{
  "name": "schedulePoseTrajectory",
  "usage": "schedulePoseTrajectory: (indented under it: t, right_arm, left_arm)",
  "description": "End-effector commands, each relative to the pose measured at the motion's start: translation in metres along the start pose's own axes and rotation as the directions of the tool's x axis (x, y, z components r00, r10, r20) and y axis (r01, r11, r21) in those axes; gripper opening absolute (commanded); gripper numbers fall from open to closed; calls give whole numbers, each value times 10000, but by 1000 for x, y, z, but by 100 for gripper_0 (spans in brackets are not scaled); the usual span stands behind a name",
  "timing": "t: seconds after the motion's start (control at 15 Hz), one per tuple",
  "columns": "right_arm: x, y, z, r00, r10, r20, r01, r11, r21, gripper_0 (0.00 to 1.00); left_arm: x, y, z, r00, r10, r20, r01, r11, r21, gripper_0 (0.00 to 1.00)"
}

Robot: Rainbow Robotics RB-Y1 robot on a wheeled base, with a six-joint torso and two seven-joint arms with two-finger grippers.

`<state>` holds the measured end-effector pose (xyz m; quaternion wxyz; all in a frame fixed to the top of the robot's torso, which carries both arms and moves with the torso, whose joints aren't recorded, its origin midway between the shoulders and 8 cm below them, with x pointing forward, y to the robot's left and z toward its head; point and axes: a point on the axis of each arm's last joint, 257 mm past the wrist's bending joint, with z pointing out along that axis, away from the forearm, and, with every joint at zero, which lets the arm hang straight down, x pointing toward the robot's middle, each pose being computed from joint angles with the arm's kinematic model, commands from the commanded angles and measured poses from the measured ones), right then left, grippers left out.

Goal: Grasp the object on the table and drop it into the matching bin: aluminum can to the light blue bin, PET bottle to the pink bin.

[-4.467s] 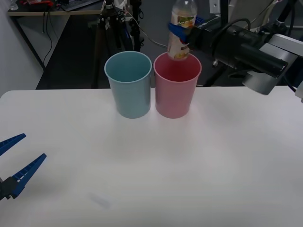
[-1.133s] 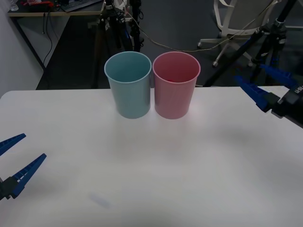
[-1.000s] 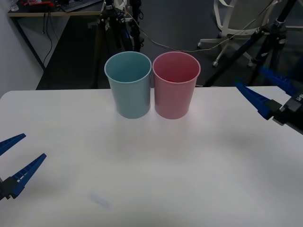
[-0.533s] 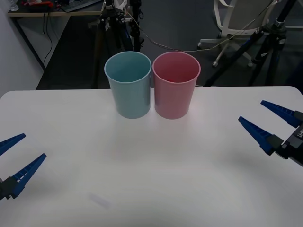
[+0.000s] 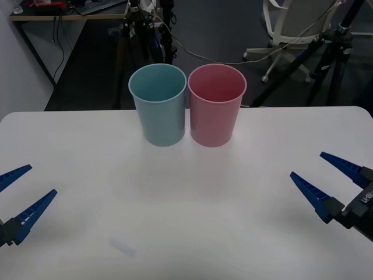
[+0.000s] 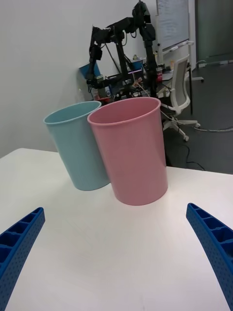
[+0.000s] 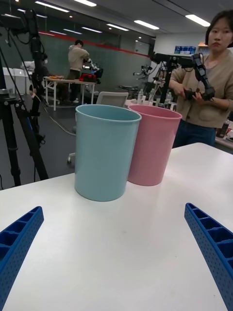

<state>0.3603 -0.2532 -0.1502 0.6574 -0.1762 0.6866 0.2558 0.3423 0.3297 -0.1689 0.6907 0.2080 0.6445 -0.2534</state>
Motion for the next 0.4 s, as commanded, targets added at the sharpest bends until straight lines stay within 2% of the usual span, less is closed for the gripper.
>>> schedulePoseTrajectory:
  t: [0.07, 0.4]
  right_arm:
    - [3, 4, -5, 9999, 123, -44, -123, 9999, 4, 100]
    - [3, 5, -10, 9999, 84, -121, -84, 10000, 35, 100]
  left_arm:
    - [0, 0, 0, 10000, 0, 0, 0, 10000, 0, 100]
    - [0, 0, 0, 10000, 0, 0, 0, 10000, 0, 100]
